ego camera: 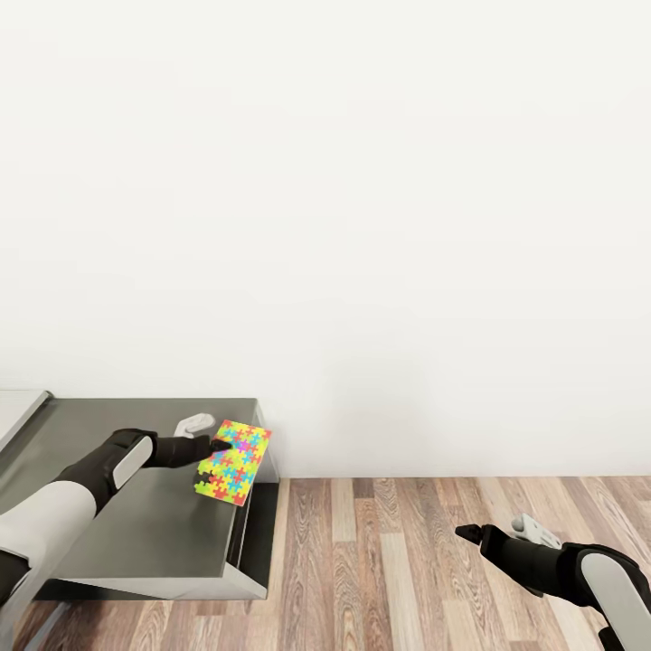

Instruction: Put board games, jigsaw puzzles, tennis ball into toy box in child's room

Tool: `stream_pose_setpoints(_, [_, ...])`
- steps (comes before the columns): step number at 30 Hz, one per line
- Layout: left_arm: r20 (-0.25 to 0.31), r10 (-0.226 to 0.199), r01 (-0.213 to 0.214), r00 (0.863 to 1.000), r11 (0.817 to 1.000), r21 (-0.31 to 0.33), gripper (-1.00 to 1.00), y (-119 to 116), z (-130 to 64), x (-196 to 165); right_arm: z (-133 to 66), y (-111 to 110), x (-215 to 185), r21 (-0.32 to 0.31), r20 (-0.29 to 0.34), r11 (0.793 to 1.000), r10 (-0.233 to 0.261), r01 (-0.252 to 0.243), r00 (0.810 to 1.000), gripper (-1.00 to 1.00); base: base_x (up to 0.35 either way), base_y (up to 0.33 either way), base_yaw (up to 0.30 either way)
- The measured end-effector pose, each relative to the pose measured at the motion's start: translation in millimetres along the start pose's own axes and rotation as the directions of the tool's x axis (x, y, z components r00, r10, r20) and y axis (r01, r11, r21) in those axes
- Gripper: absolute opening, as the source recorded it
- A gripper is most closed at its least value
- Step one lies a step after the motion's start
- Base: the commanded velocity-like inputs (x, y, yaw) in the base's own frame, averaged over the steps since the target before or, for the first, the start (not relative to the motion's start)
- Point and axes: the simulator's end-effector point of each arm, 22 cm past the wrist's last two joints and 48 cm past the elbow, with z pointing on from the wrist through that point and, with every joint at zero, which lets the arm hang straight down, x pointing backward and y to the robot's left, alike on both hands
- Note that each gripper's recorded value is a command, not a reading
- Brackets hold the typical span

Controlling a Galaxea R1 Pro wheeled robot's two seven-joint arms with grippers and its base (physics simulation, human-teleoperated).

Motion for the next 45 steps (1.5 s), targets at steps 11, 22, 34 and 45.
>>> stream_pose_setpoints(11, [0.015, -0.010, 0.010, 1.000, 1.000, -0.014, 1.00, 12.4, -7.6, -5.3, 0.1, 0.1, 0.1, 0.000, 0.000, 1.000, 0.000, 0.000, 1.000, 1.00, 0.000, 0.000, 0.000])
stream_pose_setpoints(22, [0.035, -0.026, 0.027, 0.999, 0.999, -0.031, 1.00, 29.2, -19.1, -12.7, 0.1, 0.2, 0.2, -0.001, 0.000, 1.000, 0.000, 0.000, 1.000, 1.00, 0.000, 0.000, 0.000])
stream_pose_setpoints(34, [0.130, -0.110, 0.113, 0.985, 0.993, -0.022, 1.00, 63.6, -55.2, -42.9, 0.5, 1.0, 0.9, -0.002, -0.002, 1.000, 0.000, 0.000, 1.000, 1.00, 0.000, 0.000, 0.000])
stream_pose_setpoints(45, [0.157, -0.109, 0.066, 0.982, 0.964, 0.257, 1.00, 32.7, -97.6, -59.1, 1.4, 1.9, 2.0, -0.002, -0.002, 1.000, 0.002, -0.002, 1.000, 1.00, 0.000, 0.000, 0.000])
